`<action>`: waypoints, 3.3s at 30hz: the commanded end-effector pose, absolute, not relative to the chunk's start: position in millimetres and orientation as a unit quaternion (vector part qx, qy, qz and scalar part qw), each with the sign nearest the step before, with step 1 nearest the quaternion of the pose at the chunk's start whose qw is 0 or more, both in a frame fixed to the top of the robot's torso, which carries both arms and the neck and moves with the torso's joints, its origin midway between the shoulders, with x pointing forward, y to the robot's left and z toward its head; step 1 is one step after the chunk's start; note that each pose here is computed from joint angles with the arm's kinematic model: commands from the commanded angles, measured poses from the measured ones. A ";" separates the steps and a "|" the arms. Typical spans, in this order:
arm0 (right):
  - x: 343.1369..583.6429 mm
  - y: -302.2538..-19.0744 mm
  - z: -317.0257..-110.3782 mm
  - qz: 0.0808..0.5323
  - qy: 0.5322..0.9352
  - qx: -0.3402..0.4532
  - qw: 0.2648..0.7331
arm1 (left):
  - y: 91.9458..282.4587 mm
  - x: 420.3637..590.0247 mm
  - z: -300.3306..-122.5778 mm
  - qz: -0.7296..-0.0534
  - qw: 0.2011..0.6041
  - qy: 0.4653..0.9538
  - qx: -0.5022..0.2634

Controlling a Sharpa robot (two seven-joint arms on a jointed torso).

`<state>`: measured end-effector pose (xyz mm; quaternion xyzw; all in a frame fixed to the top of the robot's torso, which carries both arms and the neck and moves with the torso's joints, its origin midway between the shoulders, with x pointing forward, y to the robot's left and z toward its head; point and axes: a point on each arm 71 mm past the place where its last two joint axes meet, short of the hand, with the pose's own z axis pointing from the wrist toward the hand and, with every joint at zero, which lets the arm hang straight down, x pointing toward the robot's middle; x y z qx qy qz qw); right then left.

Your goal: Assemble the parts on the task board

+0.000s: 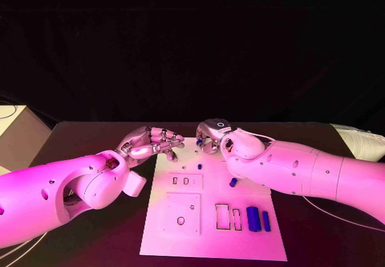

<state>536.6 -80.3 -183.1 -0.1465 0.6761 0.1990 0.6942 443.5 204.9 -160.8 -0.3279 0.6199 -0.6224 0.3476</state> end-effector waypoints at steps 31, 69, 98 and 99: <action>518.8 -131.6 -167.9 0.277 0.643 -0.077 0.710 | 206.9 446.6 -161.5 -0.619 0.349 0.622 -0.329; 521.3 -210.8 -159.2 0.195 0.717 -0.066 0.666 | 212.9 453.5 -165.0 -0.610 0.353 0.614 -0.355; 535.0 -196.8 -174.3 0.178 0.751 -0.045 0.634 | 211.0 453.7 -165.3 -0.610 0.352 0.615 -0.354; 535.1 -196.4 -175.0 0.178 0.752 -0.044 0.633 | 211.0 453.6 -165.3 -0.610 0.352 0.615 -0.354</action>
